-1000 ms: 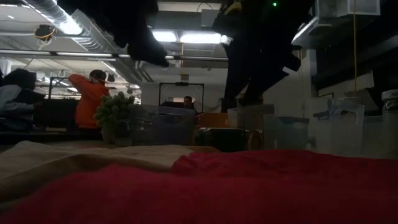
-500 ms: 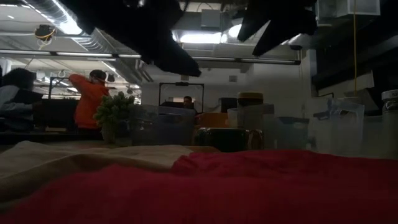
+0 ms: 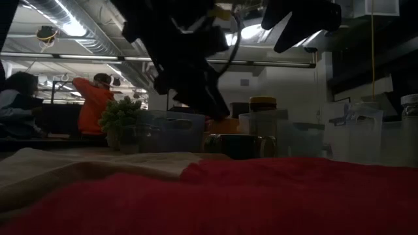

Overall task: Sort spices by type
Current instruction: Put the green seasoning bottle into the gray bin

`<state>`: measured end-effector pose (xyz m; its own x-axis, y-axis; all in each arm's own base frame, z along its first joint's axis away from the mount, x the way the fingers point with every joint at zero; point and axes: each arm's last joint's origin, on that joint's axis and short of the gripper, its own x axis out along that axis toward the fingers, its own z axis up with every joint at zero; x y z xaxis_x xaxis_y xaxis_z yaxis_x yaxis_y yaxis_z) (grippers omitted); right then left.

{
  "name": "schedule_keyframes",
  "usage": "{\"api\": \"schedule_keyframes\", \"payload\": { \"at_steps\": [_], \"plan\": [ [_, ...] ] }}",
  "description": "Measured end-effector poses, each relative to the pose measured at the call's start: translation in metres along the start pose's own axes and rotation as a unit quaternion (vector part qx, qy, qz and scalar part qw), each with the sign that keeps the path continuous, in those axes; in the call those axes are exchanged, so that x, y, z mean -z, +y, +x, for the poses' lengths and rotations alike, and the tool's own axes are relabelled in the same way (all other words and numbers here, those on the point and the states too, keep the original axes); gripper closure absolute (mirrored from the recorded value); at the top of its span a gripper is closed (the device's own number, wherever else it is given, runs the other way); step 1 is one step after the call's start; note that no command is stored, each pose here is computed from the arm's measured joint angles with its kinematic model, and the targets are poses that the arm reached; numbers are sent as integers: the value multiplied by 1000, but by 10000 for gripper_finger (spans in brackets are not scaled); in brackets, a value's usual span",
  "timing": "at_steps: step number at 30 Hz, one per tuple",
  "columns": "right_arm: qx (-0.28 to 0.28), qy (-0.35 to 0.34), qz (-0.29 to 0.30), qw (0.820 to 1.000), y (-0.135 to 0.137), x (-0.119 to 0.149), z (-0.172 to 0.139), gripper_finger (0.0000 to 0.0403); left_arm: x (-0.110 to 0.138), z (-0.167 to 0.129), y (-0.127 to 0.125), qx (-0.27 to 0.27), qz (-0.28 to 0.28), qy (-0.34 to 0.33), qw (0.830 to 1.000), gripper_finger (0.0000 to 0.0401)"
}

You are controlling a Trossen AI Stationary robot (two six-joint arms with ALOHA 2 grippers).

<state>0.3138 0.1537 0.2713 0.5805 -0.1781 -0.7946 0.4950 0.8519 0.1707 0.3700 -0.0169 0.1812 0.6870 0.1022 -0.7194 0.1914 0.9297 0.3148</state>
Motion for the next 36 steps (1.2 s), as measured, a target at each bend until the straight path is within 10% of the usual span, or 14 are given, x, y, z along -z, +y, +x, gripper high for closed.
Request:
{"api": "schedule_keyframes", "payload": {
  "at_steps": [36],
  "plan": [
    [-79, 85, 6, 993, 7, 4, -1, 143, 17, 31, 2, 47, 91, 78, 992, 160]
  ]
}}
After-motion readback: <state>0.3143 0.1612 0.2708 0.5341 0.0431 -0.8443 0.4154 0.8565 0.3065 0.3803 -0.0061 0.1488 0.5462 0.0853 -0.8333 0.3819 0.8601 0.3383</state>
